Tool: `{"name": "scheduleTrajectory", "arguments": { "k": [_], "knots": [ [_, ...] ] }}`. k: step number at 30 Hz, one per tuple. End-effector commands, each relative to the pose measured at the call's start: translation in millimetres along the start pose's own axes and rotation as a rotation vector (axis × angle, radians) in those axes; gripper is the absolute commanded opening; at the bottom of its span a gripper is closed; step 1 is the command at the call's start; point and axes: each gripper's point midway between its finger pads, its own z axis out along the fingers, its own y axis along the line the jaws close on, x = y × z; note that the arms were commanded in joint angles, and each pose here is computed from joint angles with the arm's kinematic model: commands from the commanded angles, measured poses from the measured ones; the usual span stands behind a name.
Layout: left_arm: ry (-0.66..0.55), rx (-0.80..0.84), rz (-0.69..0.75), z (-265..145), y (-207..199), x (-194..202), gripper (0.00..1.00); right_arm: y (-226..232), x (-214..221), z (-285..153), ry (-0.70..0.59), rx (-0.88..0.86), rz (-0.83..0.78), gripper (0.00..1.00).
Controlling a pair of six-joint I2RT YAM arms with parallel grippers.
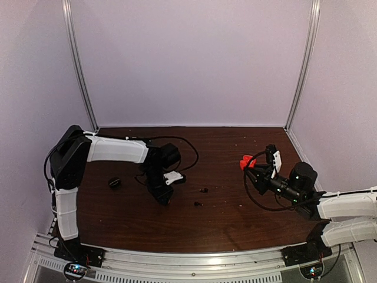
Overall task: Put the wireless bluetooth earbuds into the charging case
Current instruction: Move the left earbud to the center of the board, then pick up the left earbud from the center of the board.
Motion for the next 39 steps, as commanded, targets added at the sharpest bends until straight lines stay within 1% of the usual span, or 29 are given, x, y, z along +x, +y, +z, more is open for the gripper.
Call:
{"name": "scheduleTrajectory", "arguments": {
  "k": [1, 9, 21, 32, 35, 37, 39],
  "knots": [
    [0.016, -0.001, -0.022, -2, 3, -7, 0.33, 2, -11, 3, -0.026, -0.013, -0.020, 0.07],
    [0.007, 0.002, -0.017, -9, 2, -22, 0.38, 1, -9, 3, -0.020, -0.010, -0.017, 0.07],
    [0.058, -0.021, -0.015, 6, 4, -16, 0.33, 1, -8, 2, -0.018, -0.009, -0.017, 0.07],
    [0.057, -0.032, 0.001, 10, 3, -14, 0.17, 0, -10, 2, -0.018, -0.002, -0.020, 0.07],
    [0.020, -0.040, 0.007, 3, 3, -20, 0.15, 1, -11, 2, -0.016, -0.003, -0.022, 0.07],
    [-0.036, -0.040, 0.014, -9, 1, -29, 0.13, 2, -12, 3, -0.015, -0.010, -0.023, 0.07],
    [-0.121, -0.039, 0.022, -26, 0, -43, 0.09, 6, -13, 3, -0.020, -0.033, -0.030, 0.07]
  ]
}}
